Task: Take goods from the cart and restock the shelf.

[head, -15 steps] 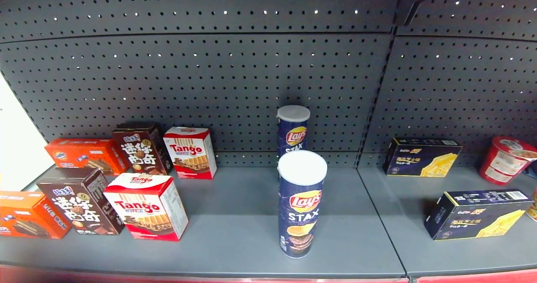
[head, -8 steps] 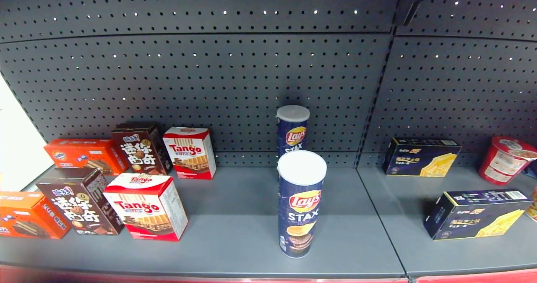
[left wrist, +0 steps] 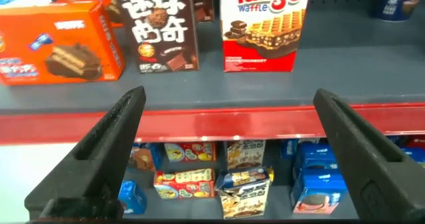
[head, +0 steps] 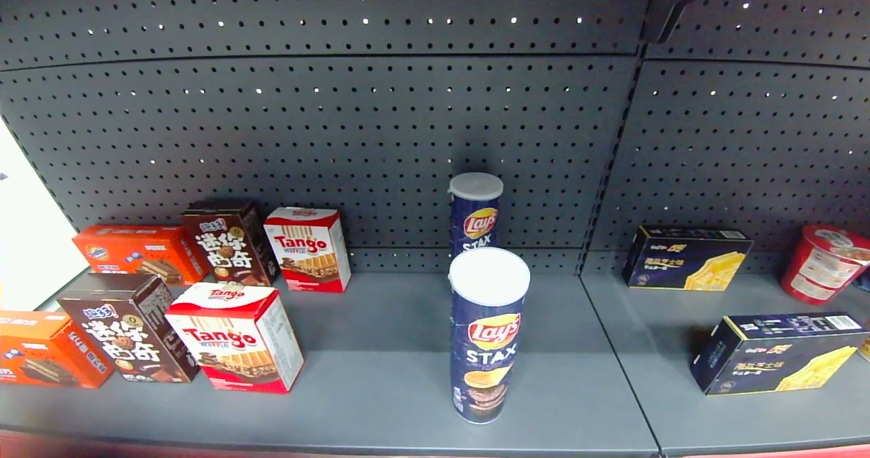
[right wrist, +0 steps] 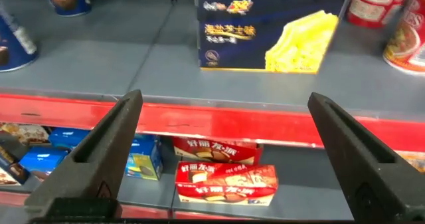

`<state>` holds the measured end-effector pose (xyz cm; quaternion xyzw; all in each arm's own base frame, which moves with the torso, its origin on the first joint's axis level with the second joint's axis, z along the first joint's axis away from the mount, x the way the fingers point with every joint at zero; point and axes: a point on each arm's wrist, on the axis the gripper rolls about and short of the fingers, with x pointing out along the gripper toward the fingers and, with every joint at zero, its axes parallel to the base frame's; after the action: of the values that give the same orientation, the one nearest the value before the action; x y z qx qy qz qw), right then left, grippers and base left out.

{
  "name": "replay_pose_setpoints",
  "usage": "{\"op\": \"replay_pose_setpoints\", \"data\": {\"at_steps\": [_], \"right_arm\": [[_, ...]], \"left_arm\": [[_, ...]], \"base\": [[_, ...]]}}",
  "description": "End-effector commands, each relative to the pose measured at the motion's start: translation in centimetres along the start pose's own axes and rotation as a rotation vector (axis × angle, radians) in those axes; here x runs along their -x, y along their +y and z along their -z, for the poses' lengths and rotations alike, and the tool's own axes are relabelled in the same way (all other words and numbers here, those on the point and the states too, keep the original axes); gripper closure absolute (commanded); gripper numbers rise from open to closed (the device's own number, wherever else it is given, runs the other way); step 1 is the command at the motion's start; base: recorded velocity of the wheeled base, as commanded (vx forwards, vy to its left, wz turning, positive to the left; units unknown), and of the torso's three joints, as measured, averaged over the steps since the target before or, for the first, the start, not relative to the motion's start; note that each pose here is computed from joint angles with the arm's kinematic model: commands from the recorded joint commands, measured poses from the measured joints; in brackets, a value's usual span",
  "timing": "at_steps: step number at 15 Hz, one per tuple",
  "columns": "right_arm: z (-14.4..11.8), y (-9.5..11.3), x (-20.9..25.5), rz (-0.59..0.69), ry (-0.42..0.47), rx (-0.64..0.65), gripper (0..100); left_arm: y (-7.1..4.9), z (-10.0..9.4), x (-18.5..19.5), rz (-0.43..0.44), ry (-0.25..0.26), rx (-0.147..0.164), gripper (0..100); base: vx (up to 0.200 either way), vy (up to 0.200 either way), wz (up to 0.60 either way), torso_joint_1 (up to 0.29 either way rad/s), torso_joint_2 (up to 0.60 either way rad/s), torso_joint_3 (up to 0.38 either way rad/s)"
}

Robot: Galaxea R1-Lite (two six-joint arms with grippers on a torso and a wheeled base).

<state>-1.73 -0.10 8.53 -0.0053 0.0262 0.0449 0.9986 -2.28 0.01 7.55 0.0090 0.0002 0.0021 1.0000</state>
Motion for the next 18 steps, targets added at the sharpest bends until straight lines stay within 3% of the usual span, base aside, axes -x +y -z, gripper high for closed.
{"op": "replay_pose_setpoints", "data": {"at_steps": [1, 14, 18], "right_arm": [[-0.02, 0.00, -0.02, -0.001, 0.001, 0.000, 0], [-0.02, 0.02, -0.02, -0.010, 0.001, 0.002, 0], [-0.02, 0.05, -0.02, -0.022, 0.001, 0.003, 0]], "left_arm": [[0.00, 0.00, 0.00, 0.001, 0.000, 0.000, 0], [-0.01, 0.00, 0.00, 0.004, -0.001, -0.006, 0], [-0.01, 0.00, 0.00, 0.004, -0.001, -0.006, 0]], "base": [[0.000, 0.000, 0.00, 0.000, 0.00, 0.000], [0.000, 0.000, 0.00, 0.000, 0.00, 0.000], [-0.100, 0.000, 0.00, 0.002, 0.00, 0.001]]}}
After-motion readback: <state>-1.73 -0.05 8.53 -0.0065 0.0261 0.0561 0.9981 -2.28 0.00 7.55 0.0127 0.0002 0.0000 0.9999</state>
